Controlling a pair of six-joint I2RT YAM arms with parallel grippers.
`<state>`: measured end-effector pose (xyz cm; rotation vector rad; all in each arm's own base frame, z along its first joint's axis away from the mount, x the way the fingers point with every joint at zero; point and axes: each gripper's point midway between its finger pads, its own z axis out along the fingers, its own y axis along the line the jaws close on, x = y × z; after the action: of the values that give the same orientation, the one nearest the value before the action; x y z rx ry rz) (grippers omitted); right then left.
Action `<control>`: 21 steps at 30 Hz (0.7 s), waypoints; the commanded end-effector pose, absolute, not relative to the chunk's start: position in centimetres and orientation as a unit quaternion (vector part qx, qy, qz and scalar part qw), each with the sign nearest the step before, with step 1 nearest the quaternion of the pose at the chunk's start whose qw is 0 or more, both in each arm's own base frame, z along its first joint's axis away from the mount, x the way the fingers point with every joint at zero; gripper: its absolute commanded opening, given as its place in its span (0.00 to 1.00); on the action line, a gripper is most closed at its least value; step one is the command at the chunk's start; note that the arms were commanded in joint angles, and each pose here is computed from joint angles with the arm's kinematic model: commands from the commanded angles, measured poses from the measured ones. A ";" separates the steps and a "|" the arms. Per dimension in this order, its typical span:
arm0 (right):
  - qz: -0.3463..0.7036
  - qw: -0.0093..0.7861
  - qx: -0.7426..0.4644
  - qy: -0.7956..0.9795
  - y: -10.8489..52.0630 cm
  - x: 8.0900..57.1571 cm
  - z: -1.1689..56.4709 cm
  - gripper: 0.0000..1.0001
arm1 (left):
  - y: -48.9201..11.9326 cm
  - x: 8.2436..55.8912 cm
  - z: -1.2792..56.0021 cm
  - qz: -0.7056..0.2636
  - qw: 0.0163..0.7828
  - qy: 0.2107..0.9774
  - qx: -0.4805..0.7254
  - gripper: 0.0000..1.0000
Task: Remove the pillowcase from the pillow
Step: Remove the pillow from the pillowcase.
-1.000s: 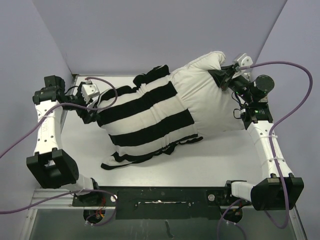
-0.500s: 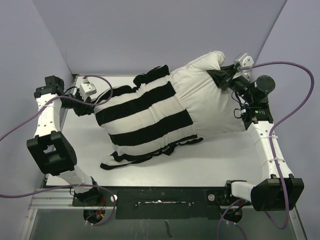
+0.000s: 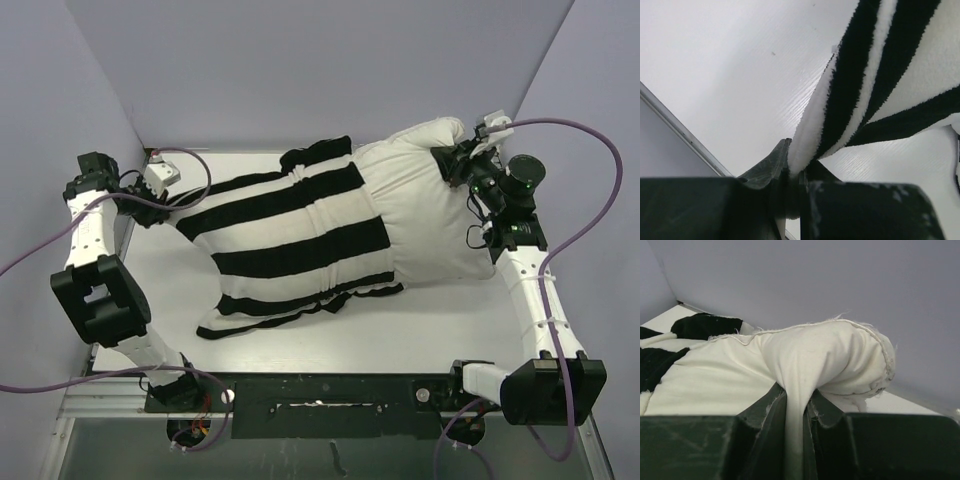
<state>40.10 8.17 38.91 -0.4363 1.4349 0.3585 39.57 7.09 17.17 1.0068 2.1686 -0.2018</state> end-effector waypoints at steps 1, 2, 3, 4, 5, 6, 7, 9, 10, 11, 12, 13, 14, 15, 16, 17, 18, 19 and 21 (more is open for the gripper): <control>0.016 0.819 -0.058 0.571 -0.5 38.0 46.8 0.00 | 17.1 41.2 17.3 0.051 0.359 0.877 0.316 0.00; 0.006 0.819 -0.034 0.573 -1.8 37.9 46.6 0.00 | 18.1 41.0 17.2 0.060 0.358 0.880 0.308 0.00; -0.003 0.819 -0.013 0.573 -3.1 37.7 46.4 0.00 | 18.9 40.7 17.2 0.066 0.358 0.882 0.301 0.00; -0.010 0.819 0.009 0.574 -4.3 37.4 46.3 0.00 | 19.7 40.4 17.3 0.071 0.359 0.883 0.295 0.00; -0.020 0.818 0.028 0.574 -5.4 37.1 46.1 0.00 | 20.5 40.0 17.3 0.077 0.359 0.885 0.287 0.00; -0.033 0.816 0.045 0.576 -6.3 36.9 46.0 0.00 | 21.4 39.7 17.3 0.086 0.360 0.886 0.279 0.00; -0.045 0.813 0.060 0.577 -7.3 36.7 45.8 0.00 | 22.4 39.4 17.4 0.097 0.361 0.887 0.272 0.00; -0.053 0.813 0.081 0.574 -8.5 36.3 45.8 0.00 | 24.8 38.6 17.5 0.117 0.364 0.887 0.258 0.00; -0.055 0.813 0.083 0.574 -8.7 36.3 45.9 0.00 | 26.0 38.1 17.6 0.125 0.365 0.888 0.251 0.00; -0.057 0.811 0.083 0.576 -8.8 36.3 46.0 0.00 | 27.1 37.7 17.7 0.132 0.365 0.889 0.243 0.00; -0.059 0.809 0.086 0.579 -8.9 36.4 46.0 0.00 | 28.2 37.2 17.6 0.137 0.365 0.891 0.234 0.00; -0.065 0.804 0.094 0.584 -9.3 36.4 45.8 0.00 | 29.3 36.8 17.7 0.140 0.365 0.893 0.225 0.00; -0.071 0.799 0.105 0.588 -9.9 36.4 45.8 0.00 | 30.3 36.3 17.7 0.143 0.366 0.895 0.214 0.00; -0.074 0.795 0.111 0.592 -10.3 36.5 45.7 0.00 | 30.8 36.1 17.7 0.143 0.367 0.895 0.208 0.00; -0.075 0.791 0.116 0.596 -10.4 36.5 45.5 0.00 | 31.1 36.0 17.6 0.142 0.366 0.897 0.204 0.00; -0.073 0.786 0.120 0.603 -10.5 36.7 45.2 0.00 | 31.0 36.0 17.5 0.140 0.366 0.897 0.205 0.00; -0.071 0.779 0.123 0.610 -10.6 36.9 44.8 0.00 | 30.8 36.0 17.6 0.139 0.367 0.896 0.207 0.00; -0.071 0.770 0.125 0.621 -10.6 37.1 44.1 0.00 | 30.3 36.1 17.6 0.136 0.371 0.894 0.210 0.00; -0.076 0.750 0.133 0.644 -10.9 37.3 42.3 0.00 | 28.9 36.9 17.8 0.133 0.381 0.888 0.220 0.00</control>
<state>38.04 2.21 32.71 -0.0364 1.7092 0.3801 36.44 16.78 15.71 0.5983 2.2405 -0.2536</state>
